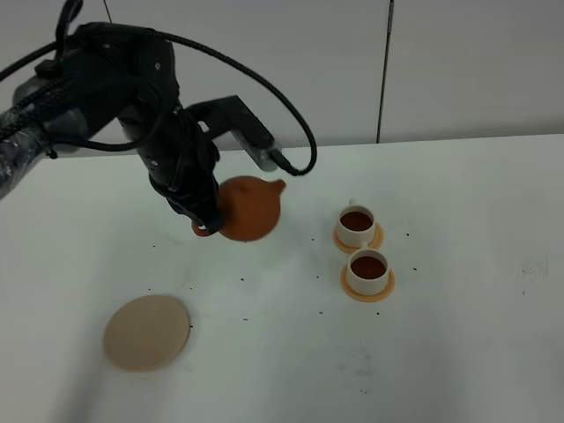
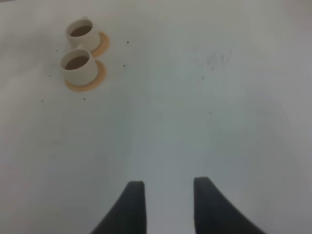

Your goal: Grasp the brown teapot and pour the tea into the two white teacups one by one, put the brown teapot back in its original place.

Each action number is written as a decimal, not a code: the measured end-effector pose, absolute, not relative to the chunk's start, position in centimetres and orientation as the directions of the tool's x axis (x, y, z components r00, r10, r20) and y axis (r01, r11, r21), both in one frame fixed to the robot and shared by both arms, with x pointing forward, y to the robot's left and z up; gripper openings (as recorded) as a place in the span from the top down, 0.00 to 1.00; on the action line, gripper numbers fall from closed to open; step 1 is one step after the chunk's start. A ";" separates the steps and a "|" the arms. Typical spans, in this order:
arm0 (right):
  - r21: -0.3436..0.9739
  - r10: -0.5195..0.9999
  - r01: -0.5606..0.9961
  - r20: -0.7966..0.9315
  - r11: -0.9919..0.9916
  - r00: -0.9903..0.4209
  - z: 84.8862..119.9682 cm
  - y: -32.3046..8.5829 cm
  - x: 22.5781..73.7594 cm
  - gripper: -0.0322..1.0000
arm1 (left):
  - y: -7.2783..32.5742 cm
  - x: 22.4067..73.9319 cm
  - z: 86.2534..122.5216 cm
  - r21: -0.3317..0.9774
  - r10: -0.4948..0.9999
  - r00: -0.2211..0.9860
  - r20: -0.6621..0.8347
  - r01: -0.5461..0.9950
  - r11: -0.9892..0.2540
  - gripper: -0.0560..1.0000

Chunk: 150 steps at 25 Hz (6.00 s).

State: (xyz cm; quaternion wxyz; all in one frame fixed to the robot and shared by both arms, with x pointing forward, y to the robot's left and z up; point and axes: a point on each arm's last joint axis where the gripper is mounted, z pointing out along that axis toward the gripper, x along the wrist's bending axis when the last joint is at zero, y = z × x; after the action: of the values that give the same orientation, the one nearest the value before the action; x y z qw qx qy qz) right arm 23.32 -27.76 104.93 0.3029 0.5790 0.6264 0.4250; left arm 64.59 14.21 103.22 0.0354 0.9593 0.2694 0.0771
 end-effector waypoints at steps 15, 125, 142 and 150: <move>0.883 0.983 0.468 0.113 -0.032 -0.146 104.9 -27.8 23.3 0.74 | 16.4 63.1 103.2 0.069 0.710 0.689 0.144 0.709 -0.702 0.79; 0.883 0.983 0.468 0.113 -0.032 -0.146 104.9 -27.8 23.3 0.74 | 30.8 32.6 102.2 0.336 0.995 -0.056 0.086 0.942 0.023 0.51; 0.883 0.983 0.468 0.112 -0.031 -0.146 104.9 -27.8 23.3 0.74 | 31.5 27.1 104.6 0.668 0.981 -0.184 0.068 0.738 0.093 0.52; 0.883 0.983 0.468 0.112 -0.031 -0.146 104.9 -27.8 23.3 0.74 | 31.1 24.1 104.7 0.796 0.985 -0.165 0.049 0.602 0.061 0.52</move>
State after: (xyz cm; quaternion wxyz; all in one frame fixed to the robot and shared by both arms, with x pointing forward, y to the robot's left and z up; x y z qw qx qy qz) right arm 23.32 -27.76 104.93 0.3030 0.5788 0.6266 0.4249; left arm 24.15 31.07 104.72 0.2707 0.5867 0.6762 0.3539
